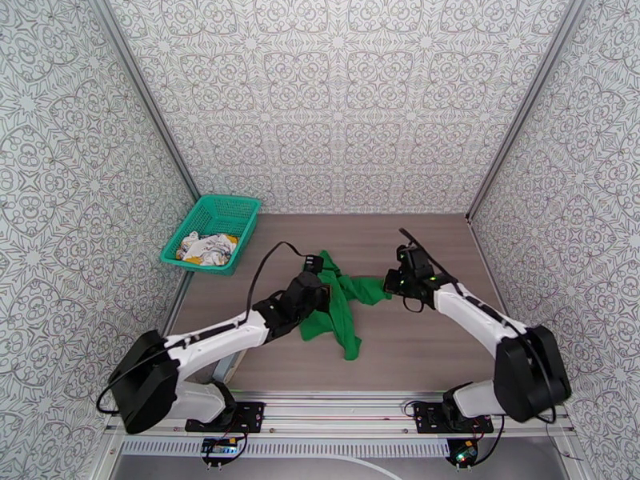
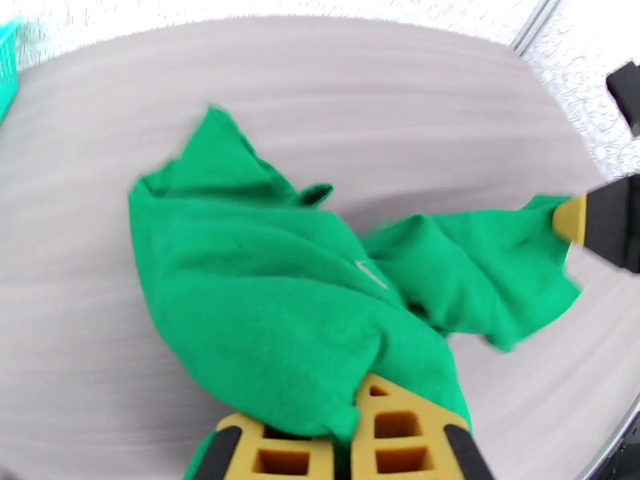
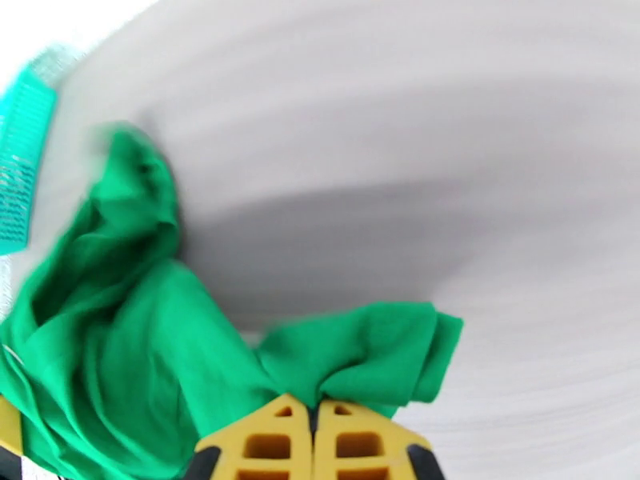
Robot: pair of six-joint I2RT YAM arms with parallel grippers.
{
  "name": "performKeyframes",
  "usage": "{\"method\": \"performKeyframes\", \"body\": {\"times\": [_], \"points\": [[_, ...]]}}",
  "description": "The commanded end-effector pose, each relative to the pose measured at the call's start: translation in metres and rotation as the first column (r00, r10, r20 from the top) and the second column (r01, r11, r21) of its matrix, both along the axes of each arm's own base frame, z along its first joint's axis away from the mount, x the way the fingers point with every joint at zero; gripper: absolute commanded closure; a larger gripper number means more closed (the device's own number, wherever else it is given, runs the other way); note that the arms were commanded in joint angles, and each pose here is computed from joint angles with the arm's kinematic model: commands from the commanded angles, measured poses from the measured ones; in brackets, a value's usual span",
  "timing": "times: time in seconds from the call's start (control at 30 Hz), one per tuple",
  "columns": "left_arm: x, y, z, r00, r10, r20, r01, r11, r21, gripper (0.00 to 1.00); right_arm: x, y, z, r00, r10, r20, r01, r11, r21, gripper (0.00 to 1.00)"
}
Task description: Fold and stack the mixed laundry pile
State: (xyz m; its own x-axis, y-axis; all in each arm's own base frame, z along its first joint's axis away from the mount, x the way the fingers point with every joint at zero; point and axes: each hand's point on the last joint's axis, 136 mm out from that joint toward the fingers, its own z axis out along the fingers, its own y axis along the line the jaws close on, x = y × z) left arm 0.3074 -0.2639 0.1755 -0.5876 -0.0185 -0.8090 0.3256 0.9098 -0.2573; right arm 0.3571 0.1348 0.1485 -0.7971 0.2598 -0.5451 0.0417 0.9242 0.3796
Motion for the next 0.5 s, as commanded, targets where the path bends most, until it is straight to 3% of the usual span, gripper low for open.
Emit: {"method": "performKeyframes", "body": {"times": [0.0, 0.17, 0.33, 0.4, 0.47], "points": [[-0.002, 0.012, 0.049, 0.994, 0.0, 0.106, -0.004, 0.999, 0.036, 1.0, -0.004, -0.027, 0.042, 0.998, -0.032, 0.062, 0.037, 0.996, -0.083, 1.0], [-0.035, 0.023, 0.132, 0.949, -0.076, 0.307, 0.075, 0.997, 0.014, 1.0, -0.023, -0.054, 0.125, 0.971, -0.059, 0.232, 0.091, 0.987, -0.13, 1.0], [-0.084, 0.03, 0.21, 0.867, -0.191, 0.46, 0.21, 0.978, 0.009, 1.0, -0.063, -0.071, 0.19, 0.935, -0.07, 0.347, 0.119, 0.986, -0.12, 1.0], [-0.089, 0.035, 0.221, 0.873, -0.192, 0.449, 0.211, 0.977, 0.007, 1.0, -0.075, -0.075, 0.2, 0.93, -0.079, 0.36, 0.126, 0.986, -0.108, 1.0], [-0.076, 0.045, 0.21, 0.919, -0.146, 0.366, 0.147, 0.989, 0.025, 1.0, -0.076, -0.075, 0.196, 0.938, -0.087, 0.337, 0.129, 0.986, -0.105, 1.0]]}}
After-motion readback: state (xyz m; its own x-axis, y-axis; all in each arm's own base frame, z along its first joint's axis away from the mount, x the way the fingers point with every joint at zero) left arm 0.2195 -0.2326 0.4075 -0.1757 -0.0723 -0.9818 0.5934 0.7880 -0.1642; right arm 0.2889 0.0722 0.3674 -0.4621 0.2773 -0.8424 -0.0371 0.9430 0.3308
